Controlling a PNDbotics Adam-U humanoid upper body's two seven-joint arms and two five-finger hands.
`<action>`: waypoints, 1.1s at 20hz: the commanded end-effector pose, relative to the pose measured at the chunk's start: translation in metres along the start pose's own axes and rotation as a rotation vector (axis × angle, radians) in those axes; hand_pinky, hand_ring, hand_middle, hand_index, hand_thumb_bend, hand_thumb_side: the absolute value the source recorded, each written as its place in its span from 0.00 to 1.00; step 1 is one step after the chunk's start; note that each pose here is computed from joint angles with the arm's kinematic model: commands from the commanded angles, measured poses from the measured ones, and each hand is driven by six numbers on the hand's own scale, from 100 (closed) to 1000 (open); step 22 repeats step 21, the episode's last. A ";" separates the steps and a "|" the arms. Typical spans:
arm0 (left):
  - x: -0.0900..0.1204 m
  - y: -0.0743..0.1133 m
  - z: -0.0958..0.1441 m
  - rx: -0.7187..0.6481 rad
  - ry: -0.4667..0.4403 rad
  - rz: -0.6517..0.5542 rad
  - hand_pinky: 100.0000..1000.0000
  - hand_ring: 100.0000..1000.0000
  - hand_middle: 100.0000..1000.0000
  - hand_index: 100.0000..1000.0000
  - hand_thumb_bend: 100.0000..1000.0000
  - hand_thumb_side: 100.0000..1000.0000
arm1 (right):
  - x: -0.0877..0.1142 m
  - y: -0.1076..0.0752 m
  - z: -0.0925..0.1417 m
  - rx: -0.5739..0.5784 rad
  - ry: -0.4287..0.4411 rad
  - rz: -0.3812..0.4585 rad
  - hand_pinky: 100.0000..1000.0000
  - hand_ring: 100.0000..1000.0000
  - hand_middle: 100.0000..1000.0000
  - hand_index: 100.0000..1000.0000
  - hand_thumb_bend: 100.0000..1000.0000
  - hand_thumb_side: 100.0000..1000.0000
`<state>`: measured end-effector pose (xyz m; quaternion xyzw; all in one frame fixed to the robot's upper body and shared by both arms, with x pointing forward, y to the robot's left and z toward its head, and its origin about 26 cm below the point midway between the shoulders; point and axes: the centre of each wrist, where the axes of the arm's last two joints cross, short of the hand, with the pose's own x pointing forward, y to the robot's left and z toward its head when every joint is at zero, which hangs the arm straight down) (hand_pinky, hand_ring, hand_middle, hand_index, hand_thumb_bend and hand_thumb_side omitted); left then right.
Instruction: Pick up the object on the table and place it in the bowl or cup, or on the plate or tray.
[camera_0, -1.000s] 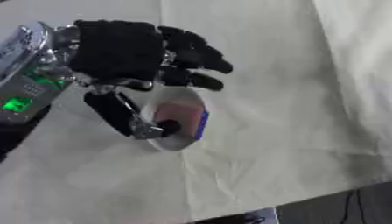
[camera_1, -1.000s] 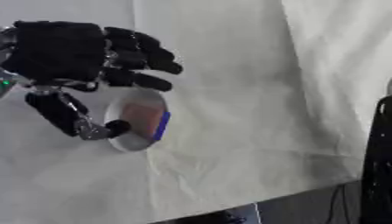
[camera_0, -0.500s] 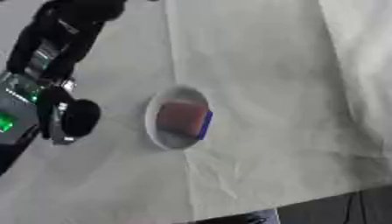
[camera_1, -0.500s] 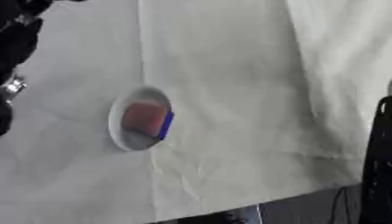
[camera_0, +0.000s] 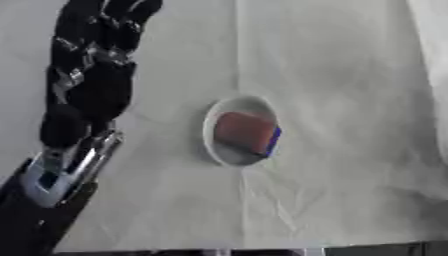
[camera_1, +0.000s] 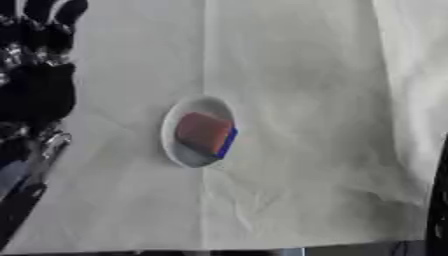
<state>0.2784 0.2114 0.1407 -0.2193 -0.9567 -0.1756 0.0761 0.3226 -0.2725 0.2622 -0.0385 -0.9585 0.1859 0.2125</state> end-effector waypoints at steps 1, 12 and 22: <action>-0.001 -0.016 -0.001 -0.002 -0.040 0.083 0.95 1.00 1.00 1.00 0.00 0.90 | 0.012 0.005 -0.007 -0.016 -0.074 0.009 0.75 0.86 0.92 0.95 0.00 0.57; -0.005 -0.032 -0.002 -0.066 -0.014 0.140 0.94 1.00 0.99 1.00 0.00 0.92 | 0.015 0.027 -0.017 -0.010 -0.190 -0.014 0.79 0.88 0.94 0.95 0.00 0.58; -0.005 -0.036 -0.001 -0.075 0.012 0.136 0.93 0.99 0.98 0.99 0.00 0.91 | 0.015 0.025 -0.016 -0.022 -0.170 -0.009 0.78 0.87 0.95 0.95 0.00 0.56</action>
